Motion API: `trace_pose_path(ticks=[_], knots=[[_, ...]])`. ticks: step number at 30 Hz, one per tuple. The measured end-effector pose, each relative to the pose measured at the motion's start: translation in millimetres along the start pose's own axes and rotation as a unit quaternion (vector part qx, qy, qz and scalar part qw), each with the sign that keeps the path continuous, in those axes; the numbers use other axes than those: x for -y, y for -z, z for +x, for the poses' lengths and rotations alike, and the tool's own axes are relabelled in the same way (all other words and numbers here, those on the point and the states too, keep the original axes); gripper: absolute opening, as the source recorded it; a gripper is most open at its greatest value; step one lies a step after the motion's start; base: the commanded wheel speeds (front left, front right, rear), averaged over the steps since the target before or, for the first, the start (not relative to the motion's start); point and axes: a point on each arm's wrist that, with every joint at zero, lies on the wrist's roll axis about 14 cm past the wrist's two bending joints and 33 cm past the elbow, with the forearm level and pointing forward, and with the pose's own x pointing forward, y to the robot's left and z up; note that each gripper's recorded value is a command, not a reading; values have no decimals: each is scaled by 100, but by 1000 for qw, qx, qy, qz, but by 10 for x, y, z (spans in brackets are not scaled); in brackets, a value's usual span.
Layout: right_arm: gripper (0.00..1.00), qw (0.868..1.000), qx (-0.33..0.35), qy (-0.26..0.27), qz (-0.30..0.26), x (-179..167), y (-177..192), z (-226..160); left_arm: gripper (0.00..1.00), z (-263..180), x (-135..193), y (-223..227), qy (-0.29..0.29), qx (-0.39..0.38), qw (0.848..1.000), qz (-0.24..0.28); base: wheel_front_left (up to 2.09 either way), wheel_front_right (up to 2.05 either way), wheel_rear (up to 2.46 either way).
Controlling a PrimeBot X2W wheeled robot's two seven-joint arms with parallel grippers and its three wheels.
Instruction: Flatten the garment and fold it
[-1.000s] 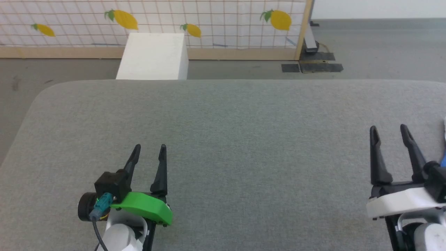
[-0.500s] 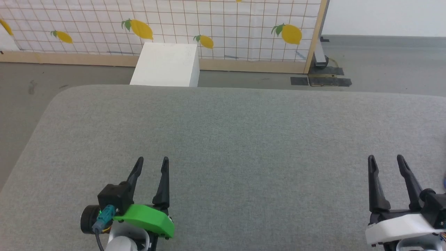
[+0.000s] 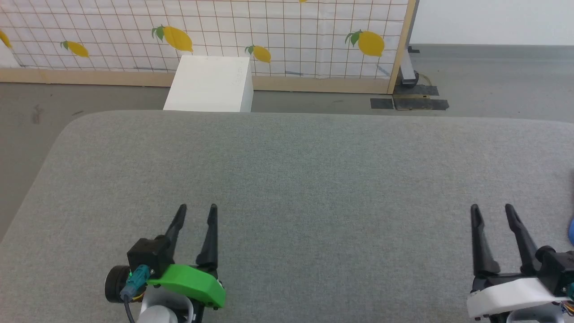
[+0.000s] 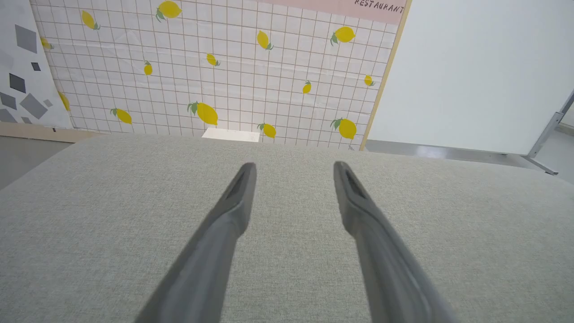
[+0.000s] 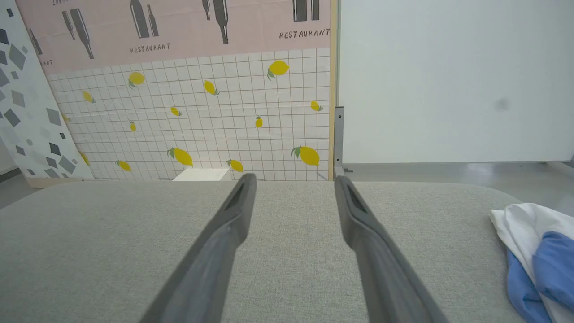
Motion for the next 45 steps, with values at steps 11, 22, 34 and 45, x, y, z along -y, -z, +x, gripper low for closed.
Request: trace_pose_path(ticks=[11, 22, 34, 45], knots=[[0, 1000, -3, 1, -1, 9, 7, -6, 0, 10, 15, 4, 3, -3, 1000, 0, 0, 0, 0], [0, 1000, -10, -1, -2, -8, 26, -15, 0, 34, 18, -24, 3, -4, 1000, 6, 0, 0, 0], [0, 1000, -21, -3, -7, -23, 56, -25, 0, 60, 16, -53, 2, -7, 1000, 21, 0, 0, 0], [0, 1000, -27, -6, -11, -40, 67, -24, 0, 69, 12, -67, 0, -10, 1000, 30, 0, 0, 0]])
